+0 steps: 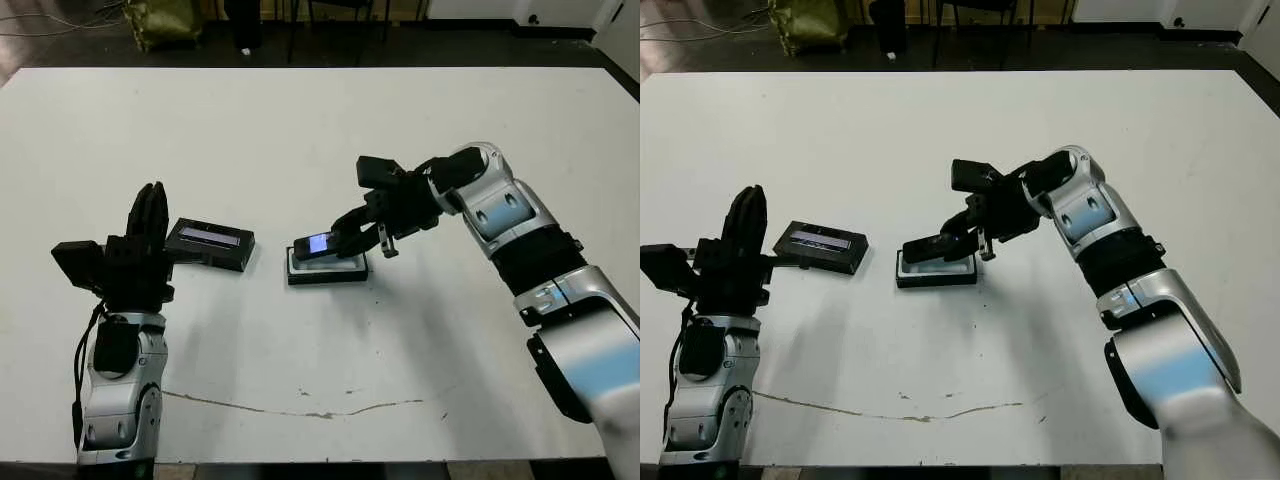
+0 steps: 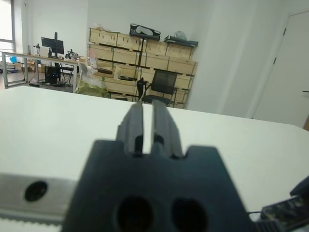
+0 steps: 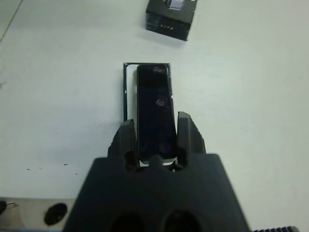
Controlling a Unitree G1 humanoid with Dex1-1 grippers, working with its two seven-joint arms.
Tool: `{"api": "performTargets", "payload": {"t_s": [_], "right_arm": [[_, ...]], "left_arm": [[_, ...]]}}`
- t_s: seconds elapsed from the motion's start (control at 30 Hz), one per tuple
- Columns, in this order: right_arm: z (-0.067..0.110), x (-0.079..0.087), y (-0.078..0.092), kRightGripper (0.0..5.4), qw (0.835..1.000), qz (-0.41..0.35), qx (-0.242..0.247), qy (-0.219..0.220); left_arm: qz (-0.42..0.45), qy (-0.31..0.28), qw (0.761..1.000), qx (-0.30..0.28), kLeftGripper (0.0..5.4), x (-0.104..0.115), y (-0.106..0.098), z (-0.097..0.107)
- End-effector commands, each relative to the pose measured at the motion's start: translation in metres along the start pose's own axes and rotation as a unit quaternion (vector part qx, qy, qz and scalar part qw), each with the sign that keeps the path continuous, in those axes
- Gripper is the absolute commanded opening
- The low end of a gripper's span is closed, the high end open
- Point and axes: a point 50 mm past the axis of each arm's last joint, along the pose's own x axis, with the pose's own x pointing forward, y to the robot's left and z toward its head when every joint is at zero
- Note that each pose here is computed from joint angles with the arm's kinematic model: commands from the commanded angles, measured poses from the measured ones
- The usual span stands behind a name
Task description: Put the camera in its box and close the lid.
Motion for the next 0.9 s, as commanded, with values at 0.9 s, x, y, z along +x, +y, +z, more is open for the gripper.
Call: {"api": "performTargets", "payload": {"t_s": [0.9], "right_arm": [[-0.011,0.021,0.003,0.31,1.000,0.013,0.006,0.025]], "left_arm": [[0.013,0.016,1.000,-0.002,0.00,-0.006,0.003,-0.007]]}}
